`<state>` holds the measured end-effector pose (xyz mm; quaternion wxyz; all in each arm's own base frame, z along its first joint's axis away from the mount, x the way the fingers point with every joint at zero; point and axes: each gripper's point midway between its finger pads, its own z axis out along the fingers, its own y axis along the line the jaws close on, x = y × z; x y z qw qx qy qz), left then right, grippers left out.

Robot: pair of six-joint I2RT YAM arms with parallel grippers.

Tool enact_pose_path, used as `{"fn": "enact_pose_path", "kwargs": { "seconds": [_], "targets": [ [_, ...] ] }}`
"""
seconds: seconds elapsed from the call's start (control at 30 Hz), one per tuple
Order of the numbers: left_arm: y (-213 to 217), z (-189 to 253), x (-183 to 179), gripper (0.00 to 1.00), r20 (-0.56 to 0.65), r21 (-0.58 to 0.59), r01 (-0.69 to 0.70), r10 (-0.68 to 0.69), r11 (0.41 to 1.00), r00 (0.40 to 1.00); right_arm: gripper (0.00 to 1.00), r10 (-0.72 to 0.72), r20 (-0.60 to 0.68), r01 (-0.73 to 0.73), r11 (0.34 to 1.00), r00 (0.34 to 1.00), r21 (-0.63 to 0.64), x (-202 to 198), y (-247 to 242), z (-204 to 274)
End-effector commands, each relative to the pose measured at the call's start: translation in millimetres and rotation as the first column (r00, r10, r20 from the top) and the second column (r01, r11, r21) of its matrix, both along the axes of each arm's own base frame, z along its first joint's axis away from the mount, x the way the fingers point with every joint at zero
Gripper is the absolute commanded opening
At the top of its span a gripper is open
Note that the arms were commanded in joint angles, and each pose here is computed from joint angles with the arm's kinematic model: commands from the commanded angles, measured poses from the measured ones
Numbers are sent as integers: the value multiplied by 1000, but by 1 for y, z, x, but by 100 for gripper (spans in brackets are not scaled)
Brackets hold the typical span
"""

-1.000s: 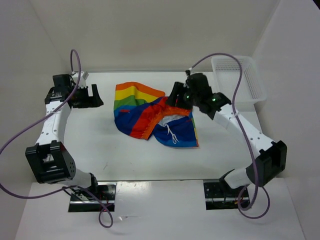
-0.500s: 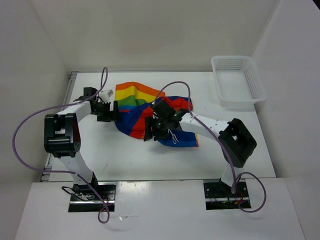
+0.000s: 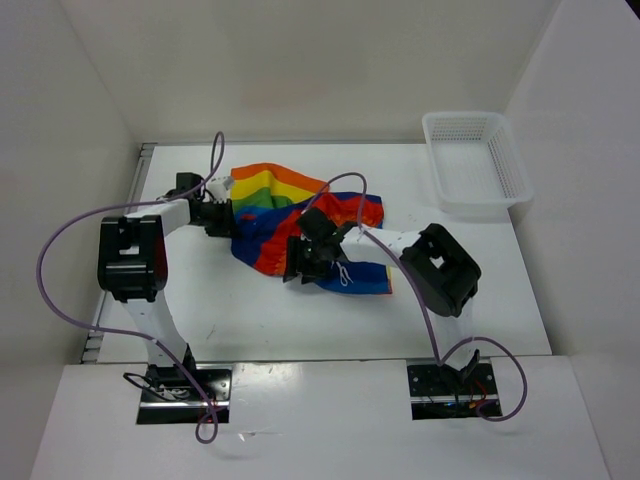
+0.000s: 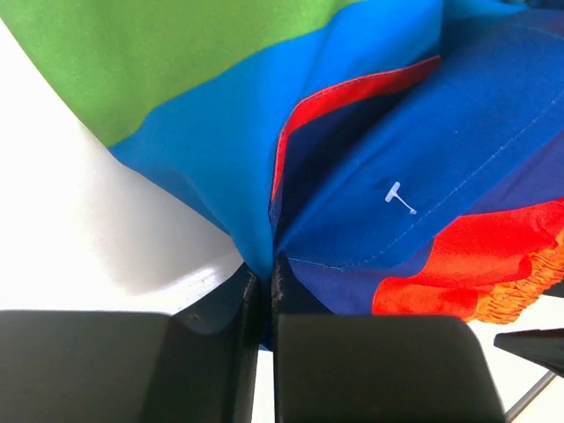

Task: Fold and stack the shorts
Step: Flatten the shorts out

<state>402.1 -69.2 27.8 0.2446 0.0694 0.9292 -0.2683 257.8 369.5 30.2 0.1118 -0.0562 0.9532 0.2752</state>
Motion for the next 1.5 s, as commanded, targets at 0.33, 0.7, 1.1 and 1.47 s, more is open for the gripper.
{"fn": "enact_pose_path", "kwargs": {
  "seconds": [0.33, 0.7, 1.1, 1.47],
  "targets": [
    [-1, 16, -5, 6, 18, -5, 10, -10, 1000, 1000, 61, -188, 39, 172, 950, 981, 262, 35, 40, 20],
    [-6, 30, -36, 9, -12, -24, 18, -18, 1000, 1000, 0, -349, 197, 312, 929, 916, 198, 64, 8, 55],
    [-1, 81, -55, 100, 60, 3, -2, 2, 1000, 998, 0, -243, 183, 255, 966, 953, -47, -46, -138, 73],
    [46, 28, -74, 85, -88, 214, -121, 142, 969, 986, 0, -276, 87, 280, 960, 957, -28, -72, -154, 66]
  ]
}}
